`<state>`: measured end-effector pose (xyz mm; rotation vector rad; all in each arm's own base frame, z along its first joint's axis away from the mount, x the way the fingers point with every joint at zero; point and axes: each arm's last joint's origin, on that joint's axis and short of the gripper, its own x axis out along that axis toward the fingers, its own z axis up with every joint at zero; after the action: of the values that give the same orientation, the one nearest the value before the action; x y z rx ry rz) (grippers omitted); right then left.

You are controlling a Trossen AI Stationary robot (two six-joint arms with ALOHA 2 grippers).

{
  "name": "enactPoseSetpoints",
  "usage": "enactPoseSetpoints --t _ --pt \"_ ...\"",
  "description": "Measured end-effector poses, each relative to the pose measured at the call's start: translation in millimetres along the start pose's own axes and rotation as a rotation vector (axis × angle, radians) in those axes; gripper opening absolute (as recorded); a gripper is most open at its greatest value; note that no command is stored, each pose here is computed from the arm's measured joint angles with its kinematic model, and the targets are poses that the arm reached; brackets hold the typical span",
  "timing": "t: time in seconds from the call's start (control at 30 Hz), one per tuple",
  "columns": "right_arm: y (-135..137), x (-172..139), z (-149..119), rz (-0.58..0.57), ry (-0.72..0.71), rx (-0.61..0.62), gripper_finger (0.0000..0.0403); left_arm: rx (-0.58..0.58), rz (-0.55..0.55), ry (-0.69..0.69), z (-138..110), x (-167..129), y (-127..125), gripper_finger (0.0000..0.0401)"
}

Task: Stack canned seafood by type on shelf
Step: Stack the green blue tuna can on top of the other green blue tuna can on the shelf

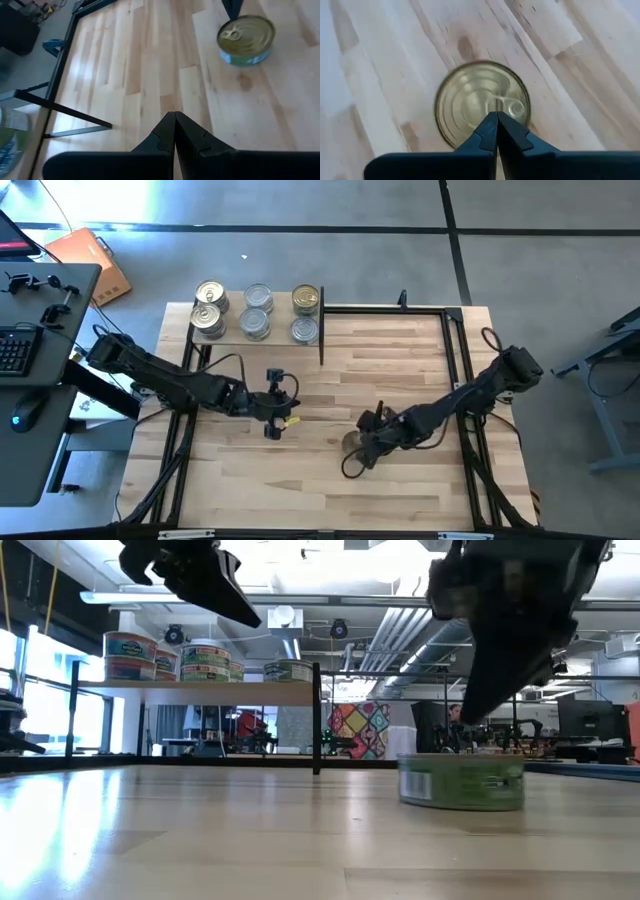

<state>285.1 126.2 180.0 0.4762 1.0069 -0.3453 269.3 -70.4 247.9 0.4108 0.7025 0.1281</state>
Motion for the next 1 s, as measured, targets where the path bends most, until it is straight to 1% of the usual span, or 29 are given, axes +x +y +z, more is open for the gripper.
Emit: enactPoseSetpoints --t 0.07,0.17,0.23,0.3,0.33,0.4,0.47,0.53,0.63,0.7,0.8,1.0 --pt "-1.1 -3.7 -1.2 -0.016 -0.004 -0.052 0.0000 -0.010 -0.009 -0.003 0.5 0.9 -4.1 0.0000" --pt "-6.9 -12.7 -5.9 -0.081 0.008 -0.093 0.0000 -0.017 -0.035 -0.011 1.5 5.3 -13.4 0.0000" --pt "-13.3 -17.4 -10.7 -0.174 0.014 -0.105 0.0000 -0.020 -0.088 -0.014 1.9 11.5 -21.9 0.0000" --pt "-21.9 -14.9 -17.1 -0.272 0.022 -0.115 0.0000 -0.024 -0.166 -0.002 0.0 20.1 -31.4 0.0000" --pt "-25.2 -12.2 -20.1 -0.292 0.030 -0.110 0.0000 -0.026 -0.202 0.002 -0.8 25.1 -36.3 0.0000" --pt "-29.8 -5.2 -24.5 -0.293 0.043 -0.103 0.0000 -0.030 -0.262 0.025 -4.4 35.6 -45.2 0.0000" --pt "-32.2 4.4 -30.0 -0.248 0.059 -0.109 0.0000 -0.031 -0.324 0.018 -5.7 46.7 -55.6 0.0000" --pt "-31.9 12.2 -34.2 -0.175 0.057 -0.128 0.0000 -0.032 -0.389 0.016 -8.8 59.4 -65.8 0.0000" --pt "-29.8 20.3 -38.3 -0.063 0.022 -0.151 0.0001 -0.050 -0.504 -0.039 -9.7 78.0 -79.2 0.0000" --pt "-29.3 24.2 -40.1 0.002 0.004 -0.152 0.0001 -0.063 -0.557 -0.076 -11.2 90.7 -85.9 0.0000" --pt "-25.7 27.8 -39.9 0.094 -0.033 -0.133 0.0001 -0.078 -0.581 -0.099 -15.8 106.7 -90.1 0.0000" --pt "-12.2 39.7 -35.5 0.220 -0.113 -0.173 0.0001 -0.101 -0.555 -0.085 -23.6 123.4 -84.8 0.0000"
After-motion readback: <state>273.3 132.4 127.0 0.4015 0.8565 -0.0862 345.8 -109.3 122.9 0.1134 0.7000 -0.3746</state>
